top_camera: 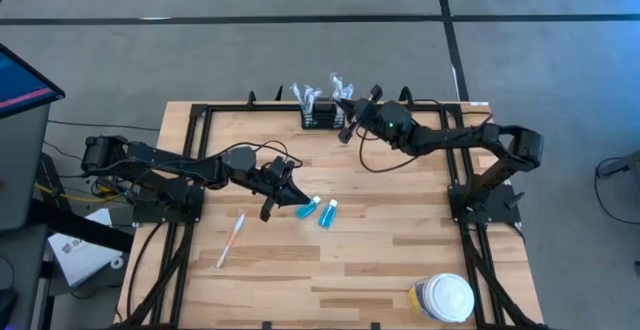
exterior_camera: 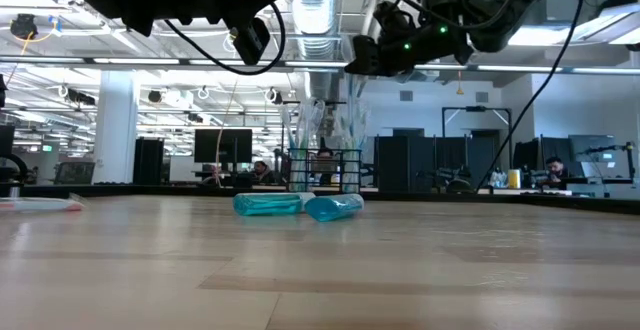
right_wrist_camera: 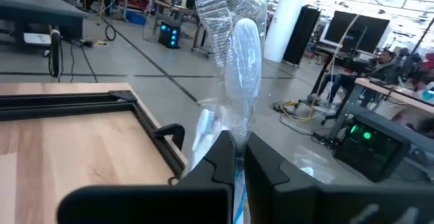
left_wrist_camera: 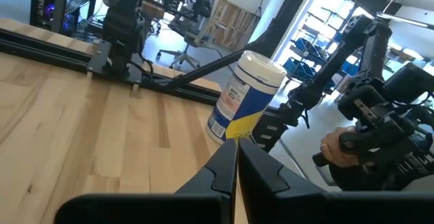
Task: Pick & Place toothbrushing station
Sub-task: Put the blue toothbrush into the black wire organizer
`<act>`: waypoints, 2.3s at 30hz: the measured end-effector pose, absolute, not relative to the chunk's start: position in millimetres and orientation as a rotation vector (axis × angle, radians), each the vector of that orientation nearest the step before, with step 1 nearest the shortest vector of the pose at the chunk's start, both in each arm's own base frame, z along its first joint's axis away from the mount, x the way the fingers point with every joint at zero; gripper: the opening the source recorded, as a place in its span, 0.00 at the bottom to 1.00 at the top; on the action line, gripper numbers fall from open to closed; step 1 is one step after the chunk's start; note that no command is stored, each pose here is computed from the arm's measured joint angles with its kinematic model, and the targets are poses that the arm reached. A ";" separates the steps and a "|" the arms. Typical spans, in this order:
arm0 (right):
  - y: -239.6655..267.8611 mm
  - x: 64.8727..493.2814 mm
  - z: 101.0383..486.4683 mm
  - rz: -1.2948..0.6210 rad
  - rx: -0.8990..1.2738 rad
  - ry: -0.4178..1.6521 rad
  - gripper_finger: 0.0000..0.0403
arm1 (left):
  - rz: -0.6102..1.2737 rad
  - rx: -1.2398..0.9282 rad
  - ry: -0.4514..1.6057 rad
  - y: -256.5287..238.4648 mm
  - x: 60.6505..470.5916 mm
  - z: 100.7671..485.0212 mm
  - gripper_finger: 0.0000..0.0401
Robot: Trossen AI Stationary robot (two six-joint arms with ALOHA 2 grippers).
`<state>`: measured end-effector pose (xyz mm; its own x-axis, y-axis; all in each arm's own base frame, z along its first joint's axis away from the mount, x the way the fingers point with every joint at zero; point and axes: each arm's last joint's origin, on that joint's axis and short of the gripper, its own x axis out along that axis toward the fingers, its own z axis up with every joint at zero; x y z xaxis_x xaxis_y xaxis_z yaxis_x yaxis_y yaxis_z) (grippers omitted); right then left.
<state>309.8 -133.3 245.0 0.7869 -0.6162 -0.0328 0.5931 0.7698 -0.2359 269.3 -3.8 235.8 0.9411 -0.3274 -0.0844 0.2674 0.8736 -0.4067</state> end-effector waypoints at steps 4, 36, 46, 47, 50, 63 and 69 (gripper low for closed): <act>-141.3 307.5 243.5 -0.640 -0.186 0.100 0.00 | -0.312 -0.402 0.153 -3.8 269.3 235.8 0.02; -149.0 306.8 249.3 -0.644 -0.158 -0.017 0.01 | -0.301 -0.380 0.147 -3.4 269.4 235.8 0.02; -152.7 304.7 251.7 -0.658 -0.138 -0.047 0.01 | -0.300 -0.380 0.147 -3.4 269.4 235.8 0.02; -152.8 304.8 250.3 -0.657 -0.136 -0.032 0.01 | -0.300 -0.380 0.147 -3.4 269.4 235.7 0.02; -152.7 305.1 245.7 -0.654 -0.130 0.015 0.01 | -0.300 -0.380 0.147 -3.4 269.5 235.7 0.02; -162.6 300.0 243.6 -0.686 -0.109 0.033 0.01 | -0.301 -0.376 0.146 -3.4 269.4 235.7 0.02; -167.0 305.6 226.1 -0.687 -0.086 0.071 0.01 | -0.300 -0.376 0.146 -3.4 269.4 235.7 0.02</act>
<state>305.6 -167.0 226.1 0.7709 -0.6359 -0.0373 0.6300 0.7698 -0.1026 269.4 -3.4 235.7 0.9453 -0.3148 -0.0851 0.2609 0.8867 -0.3817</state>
